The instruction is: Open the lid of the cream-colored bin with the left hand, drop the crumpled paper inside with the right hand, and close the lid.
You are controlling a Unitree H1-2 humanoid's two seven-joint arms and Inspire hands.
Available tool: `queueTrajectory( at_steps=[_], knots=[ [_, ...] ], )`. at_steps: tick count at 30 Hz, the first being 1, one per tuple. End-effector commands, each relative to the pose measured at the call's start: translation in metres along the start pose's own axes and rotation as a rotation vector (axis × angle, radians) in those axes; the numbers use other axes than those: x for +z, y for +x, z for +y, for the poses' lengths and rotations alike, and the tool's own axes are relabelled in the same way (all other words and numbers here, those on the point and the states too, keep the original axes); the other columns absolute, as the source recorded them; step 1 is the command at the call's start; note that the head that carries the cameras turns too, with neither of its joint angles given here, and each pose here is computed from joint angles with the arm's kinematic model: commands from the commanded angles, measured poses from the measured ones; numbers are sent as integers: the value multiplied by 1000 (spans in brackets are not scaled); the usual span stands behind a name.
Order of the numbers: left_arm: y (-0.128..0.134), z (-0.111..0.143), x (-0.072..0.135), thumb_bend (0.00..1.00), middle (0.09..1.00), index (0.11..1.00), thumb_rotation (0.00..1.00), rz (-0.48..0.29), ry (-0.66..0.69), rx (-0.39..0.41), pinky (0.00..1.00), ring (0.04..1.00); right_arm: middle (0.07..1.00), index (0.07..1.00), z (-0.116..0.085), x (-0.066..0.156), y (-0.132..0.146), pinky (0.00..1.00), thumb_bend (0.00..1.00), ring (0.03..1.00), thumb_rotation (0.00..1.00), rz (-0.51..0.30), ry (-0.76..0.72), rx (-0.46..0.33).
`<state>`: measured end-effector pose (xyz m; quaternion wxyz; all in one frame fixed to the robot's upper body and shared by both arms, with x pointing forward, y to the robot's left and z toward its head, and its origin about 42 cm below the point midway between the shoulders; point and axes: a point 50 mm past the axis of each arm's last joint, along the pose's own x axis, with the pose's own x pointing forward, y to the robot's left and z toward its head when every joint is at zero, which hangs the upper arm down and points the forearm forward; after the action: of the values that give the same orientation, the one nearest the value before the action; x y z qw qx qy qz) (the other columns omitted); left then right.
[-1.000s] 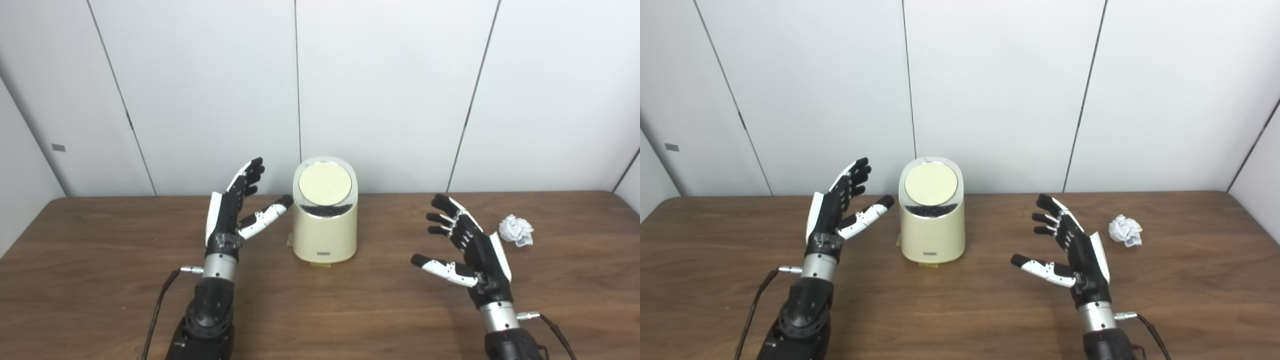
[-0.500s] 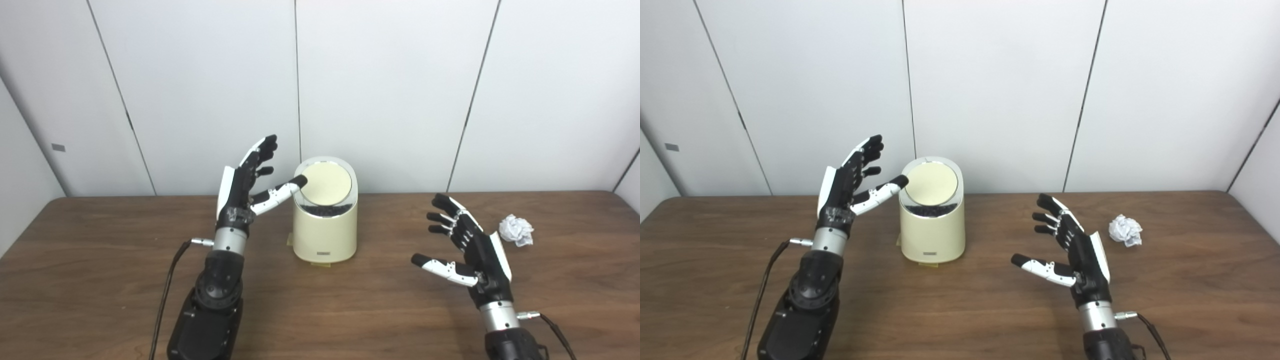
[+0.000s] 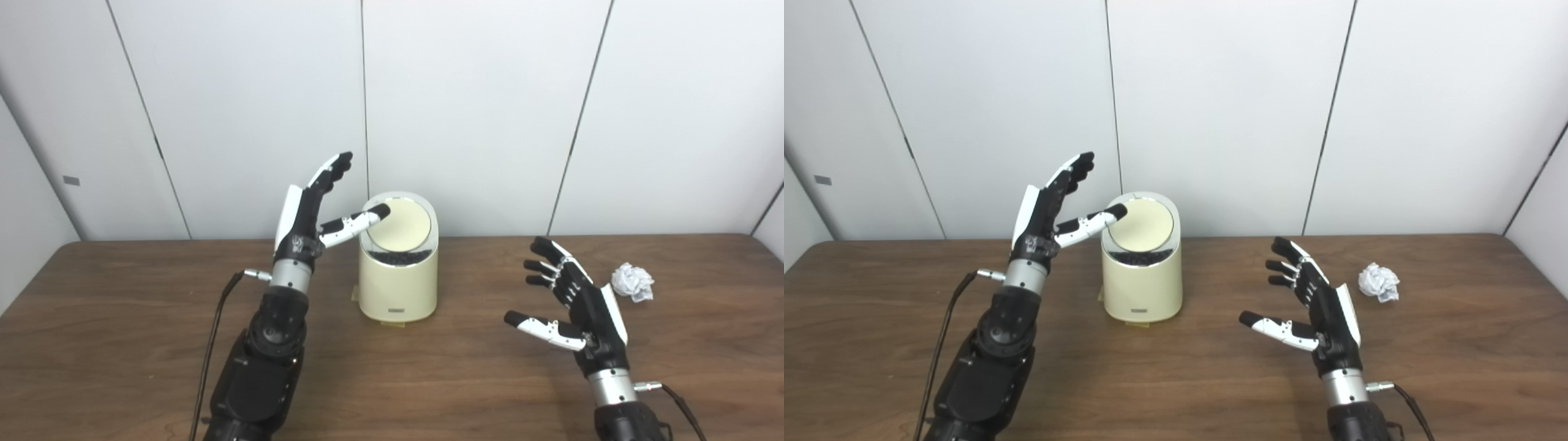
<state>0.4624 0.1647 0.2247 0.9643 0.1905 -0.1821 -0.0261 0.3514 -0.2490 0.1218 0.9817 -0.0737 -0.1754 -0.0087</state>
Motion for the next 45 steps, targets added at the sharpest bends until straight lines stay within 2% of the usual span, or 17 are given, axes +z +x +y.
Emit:
queueTrajectory(
  at_steps=[1,14,20,29,45],
  knots=[
    [22,9,26,854,895,929,386,-75,50,18,947,921,847,845,4,-32,-39,696,737,771,192,136,11,-8],
    [38,13,39,897,892,921,324,-88,210,-4,807,890,851,845,6,-35,-38,689,754,768,225,132,9,-10],
    [42,16,42,930,899,927,290,-96,284,-20,781,888,851,842,6,-34,-37,682,755,766,231,130,12,-8],
    [44,18,45,961,908,940,313,-97,367,-53,763,892,852,843,8,-34,-37,686,747,767,205,132,21,-14],
    [41,15,44,985,934,950,328,-85,424,-102,738,897,849,841,11,-33,-37,683,752,765,208,126,17,-20]
  ],
)
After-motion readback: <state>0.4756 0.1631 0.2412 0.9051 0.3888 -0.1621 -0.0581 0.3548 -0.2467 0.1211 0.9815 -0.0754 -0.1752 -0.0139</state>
